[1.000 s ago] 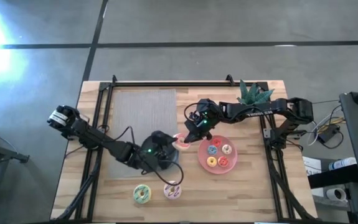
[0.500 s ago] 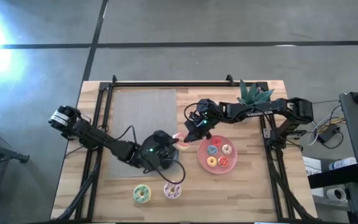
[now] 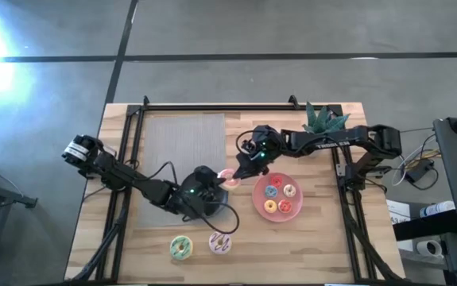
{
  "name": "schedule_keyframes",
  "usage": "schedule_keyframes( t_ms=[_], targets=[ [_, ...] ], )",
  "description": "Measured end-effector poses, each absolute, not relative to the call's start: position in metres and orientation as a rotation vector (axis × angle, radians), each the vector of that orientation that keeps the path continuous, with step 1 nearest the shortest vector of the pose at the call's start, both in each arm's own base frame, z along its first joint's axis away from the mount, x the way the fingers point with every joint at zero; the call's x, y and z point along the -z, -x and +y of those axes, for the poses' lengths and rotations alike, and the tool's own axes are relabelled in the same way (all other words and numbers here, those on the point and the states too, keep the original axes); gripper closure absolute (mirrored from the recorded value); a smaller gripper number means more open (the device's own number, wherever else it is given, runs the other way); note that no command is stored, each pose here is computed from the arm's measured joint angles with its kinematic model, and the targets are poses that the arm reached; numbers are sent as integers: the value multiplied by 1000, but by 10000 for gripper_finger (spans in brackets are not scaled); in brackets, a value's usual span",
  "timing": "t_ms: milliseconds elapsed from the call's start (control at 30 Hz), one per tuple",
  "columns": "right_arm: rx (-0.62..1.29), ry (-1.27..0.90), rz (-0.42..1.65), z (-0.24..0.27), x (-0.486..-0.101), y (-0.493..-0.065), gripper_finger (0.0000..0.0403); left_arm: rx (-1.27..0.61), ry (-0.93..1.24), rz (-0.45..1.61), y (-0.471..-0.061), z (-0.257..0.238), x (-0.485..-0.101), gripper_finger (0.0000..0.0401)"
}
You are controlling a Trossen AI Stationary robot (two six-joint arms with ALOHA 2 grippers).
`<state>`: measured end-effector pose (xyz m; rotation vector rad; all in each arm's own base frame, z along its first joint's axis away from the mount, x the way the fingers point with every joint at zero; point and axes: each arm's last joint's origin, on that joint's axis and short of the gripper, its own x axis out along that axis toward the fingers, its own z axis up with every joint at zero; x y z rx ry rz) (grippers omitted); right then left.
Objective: Pick & Place donuts
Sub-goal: Put the large pink donut onto the black plate
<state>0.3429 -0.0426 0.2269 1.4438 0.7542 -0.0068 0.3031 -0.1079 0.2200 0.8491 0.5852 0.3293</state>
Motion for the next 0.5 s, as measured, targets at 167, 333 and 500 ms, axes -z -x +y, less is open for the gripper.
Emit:
schedule_keyframes(
  t_ms=[167, 333, 500],
  targets=[
    [12, -1397, 681, -44, -242, -337, 208, -387, -783, 678, -293, -104, -210, 338],
    [41, -1342, 601, -44, -261, -326, 189, -442, -653, 772, -272, -103, -204, 339],
    [87, -1303, 565, -43, -276, -312, 187, -471, -595, 858, -252, -107, -197, 339]
  ],
)
